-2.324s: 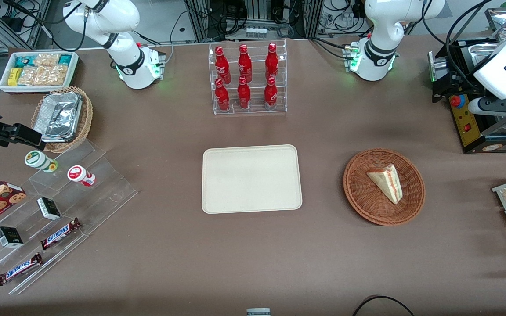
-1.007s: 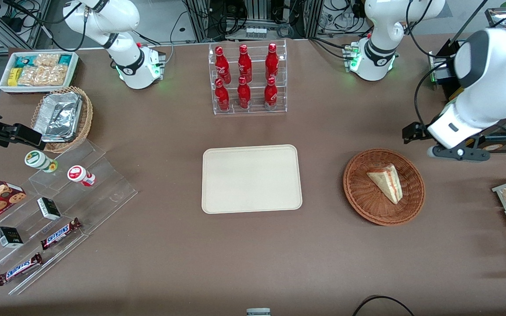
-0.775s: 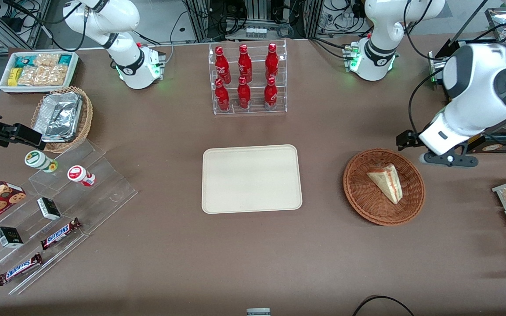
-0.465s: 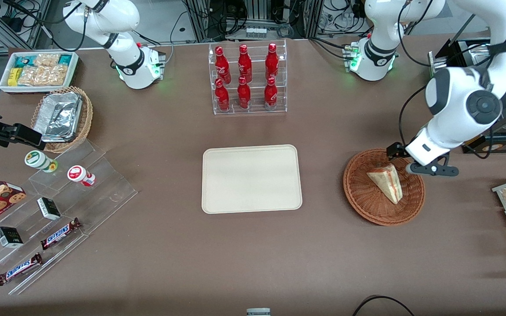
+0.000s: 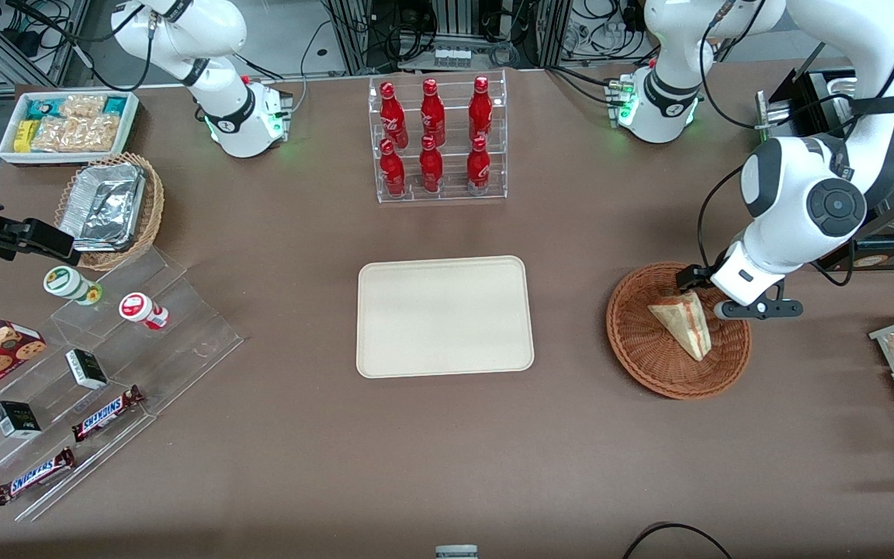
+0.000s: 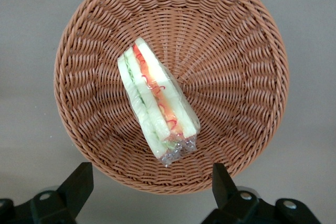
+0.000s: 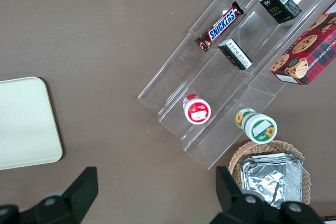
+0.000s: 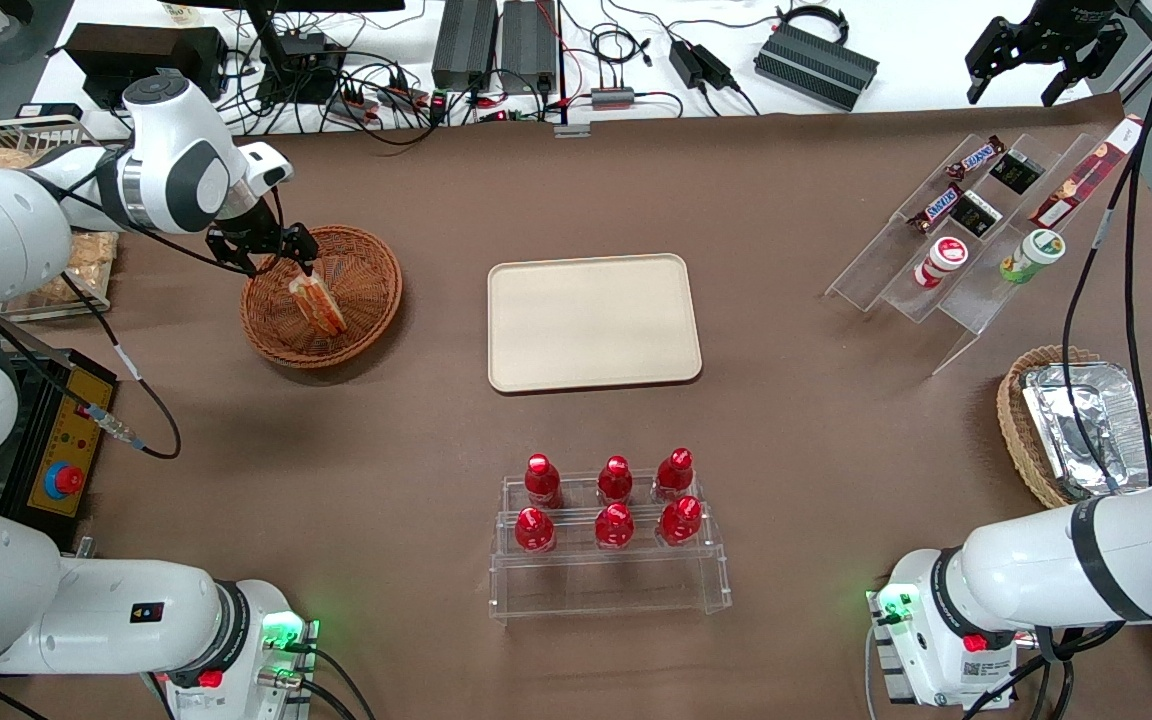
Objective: Place sandwich from basket to tray
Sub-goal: 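Lower the left gripper and close it on the wrapped sandwich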
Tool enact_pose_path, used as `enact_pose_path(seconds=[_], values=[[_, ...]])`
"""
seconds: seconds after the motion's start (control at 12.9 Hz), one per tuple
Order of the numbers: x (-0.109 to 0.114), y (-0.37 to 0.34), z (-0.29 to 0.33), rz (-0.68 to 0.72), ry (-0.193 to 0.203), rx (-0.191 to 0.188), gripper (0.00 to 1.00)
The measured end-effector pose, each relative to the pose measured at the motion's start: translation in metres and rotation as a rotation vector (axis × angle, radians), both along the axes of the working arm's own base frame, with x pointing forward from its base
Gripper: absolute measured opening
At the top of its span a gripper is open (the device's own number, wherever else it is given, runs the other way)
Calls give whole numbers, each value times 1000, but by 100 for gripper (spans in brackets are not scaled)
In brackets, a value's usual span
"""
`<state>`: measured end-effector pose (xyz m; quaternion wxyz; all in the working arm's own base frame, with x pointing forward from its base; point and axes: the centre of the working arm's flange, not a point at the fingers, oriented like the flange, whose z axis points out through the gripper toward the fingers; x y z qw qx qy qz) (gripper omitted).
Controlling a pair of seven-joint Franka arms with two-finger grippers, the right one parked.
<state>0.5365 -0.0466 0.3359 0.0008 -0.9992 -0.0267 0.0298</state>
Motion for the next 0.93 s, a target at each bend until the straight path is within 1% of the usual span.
enact_pose_path(seconds=[0.31,0.54,0.62,0.7,0.93], values=[[3,-4,-5,266,-14,12,100],[7,-13,-14,451,-41,12,100],[8,-16,-17,493,-46,11,100],[8,-20,-20,512,-43,12,100],[7,-24,-27,519,-32,17,100]])
